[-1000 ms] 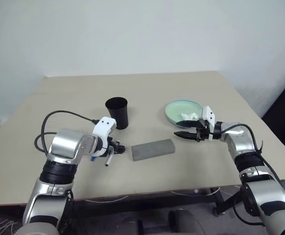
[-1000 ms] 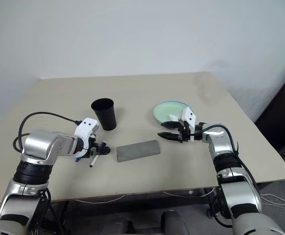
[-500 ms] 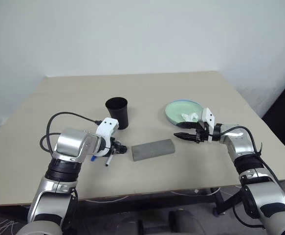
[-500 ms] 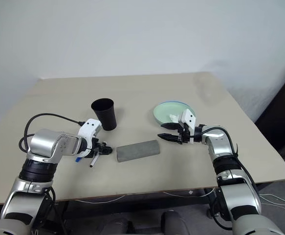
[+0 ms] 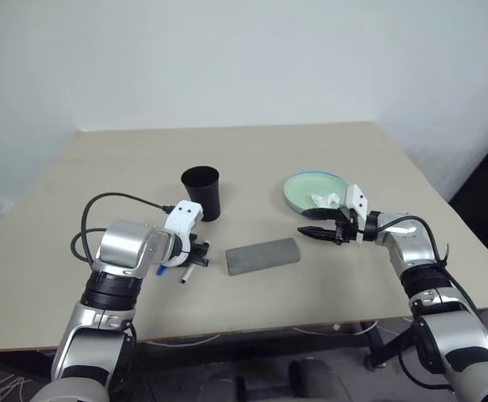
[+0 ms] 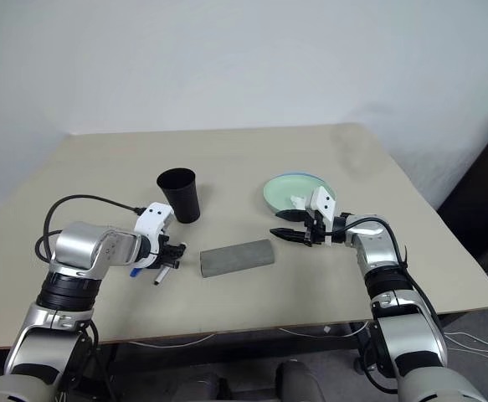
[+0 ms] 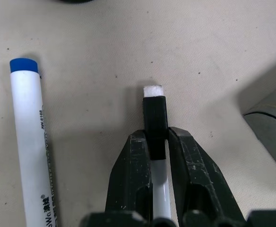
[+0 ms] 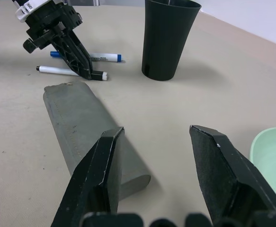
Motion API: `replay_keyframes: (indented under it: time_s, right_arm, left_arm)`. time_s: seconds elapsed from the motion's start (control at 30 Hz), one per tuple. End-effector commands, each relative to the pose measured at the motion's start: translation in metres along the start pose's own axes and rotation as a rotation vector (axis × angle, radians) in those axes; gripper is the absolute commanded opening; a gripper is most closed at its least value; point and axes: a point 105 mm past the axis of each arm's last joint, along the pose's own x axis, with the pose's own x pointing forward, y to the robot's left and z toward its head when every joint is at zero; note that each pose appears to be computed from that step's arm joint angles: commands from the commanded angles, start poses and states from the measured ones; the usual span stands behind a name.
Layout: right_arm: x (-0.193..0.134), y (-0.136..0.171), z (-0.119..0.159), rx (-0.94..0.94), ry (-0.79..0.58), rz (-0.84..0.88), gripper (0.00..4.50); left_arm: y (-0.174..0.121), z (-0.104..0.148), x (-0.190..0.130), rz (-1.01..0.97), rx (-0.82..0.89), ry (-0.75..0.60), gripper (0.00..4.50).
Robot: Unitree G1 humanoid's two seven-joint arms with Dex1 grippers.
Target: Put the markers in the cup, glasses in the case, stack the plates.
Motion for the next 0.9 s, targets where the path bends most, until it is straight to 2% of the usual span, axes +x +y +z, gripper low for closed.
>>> replay_keyframes:
  time_s: [0.03, 0.17, 0.3, 0.4, 0.57, 0.73, 0.9]
  right_arm:
    - [0.0, -0.008, 0.018, -0.064, -0.03, -0.013, 2.37]
    - [-0.001, -0.009, 0.019, -0.066, -0.027, -0.013, 2.37]
    - [-0.001, -0.01, 0.02, -0.068, -0.025, -0.013, 2.37]
    - [0.0, -0.011, 0.02, -0.07, -0.024, -0.013, 2.37]
    - [0.002, -0.012, 0.022, -0.074, -0.025, -0.009, 2.37]
    - [0.004, -0.012, 0.022, -0.076, -0.025, -0.004, 2.37]
    - [0.006, -0.013, 0.025, -0.082, -0.028, -0.002, 2.37]
  left_arm:
    - [-0.005, 0.022, -0.007, -0.026, 0.054, -0.122, 0.11]
    - [-0.018, 0.051, -0.022, -0.086, 0.165, -0.301, 0.11]
    - [-0.028, 0.09, -0.048, -0.127, 0.257, -0.571, 0.11]
    - [-0.035, 0.108, -0.063, -0.136, 0.331, -0.73, 0.11]
    - [-0.033, 0.15, -0.091, -0.106, 0.341, -1.033, 0.11]
    - [-0.017, 0.177, -0.093, 0.019, 0.367, -1.171, 0.11]
    - [-0.003, 0.189, -0.073, 0.146, 0.43, -1.204, 0.11]
